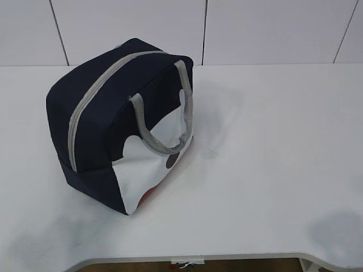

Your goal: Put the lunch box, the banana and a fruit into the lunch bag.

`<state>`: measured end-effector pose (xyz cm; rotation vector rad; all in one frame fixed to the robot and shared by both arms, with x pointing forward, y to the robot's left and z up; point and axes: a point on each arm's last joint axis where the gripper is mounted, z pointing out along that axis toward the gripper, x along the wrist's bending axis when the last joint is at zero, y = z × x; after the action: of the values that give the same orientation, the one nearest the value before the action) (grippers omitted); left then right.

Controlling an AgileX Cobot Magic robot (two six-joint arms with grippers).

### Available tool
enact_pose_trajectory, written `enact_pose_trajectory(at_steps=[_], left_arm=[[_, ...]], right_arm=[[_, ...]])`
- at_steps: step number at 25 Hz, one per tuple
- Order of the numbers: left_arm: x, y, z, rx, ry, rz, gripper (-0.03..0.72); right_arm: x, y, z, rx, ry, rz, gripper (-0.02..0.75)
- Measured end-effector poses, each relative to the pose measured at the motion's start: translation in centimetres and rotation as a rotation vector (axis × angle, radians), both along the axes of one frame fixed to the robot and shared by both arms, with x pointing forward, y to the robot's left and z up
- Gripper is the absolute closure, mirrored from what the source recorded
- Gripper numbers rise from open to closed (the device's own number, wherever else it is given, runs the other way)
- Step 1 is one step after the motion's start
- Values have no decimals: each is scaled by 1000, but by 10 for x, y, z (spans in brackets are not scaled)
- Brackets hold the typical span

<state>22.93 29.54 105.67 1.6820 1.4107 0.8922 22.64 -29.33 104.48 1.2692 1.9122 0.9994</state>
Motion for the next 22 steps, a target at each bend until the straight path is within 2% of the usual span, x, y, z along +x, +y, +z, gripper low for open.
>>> enact_pose_trajectory(at_steps=[14, 22], left_arm=[[0, 0, 0, 0, 0, 0, 447], [0, 0, 0, 0, 0, 0, 447]], right_arm=[[0, 0, 0, 0, 0, -2, 309], [1, 1, 0, 0, 0, -93, 309]])
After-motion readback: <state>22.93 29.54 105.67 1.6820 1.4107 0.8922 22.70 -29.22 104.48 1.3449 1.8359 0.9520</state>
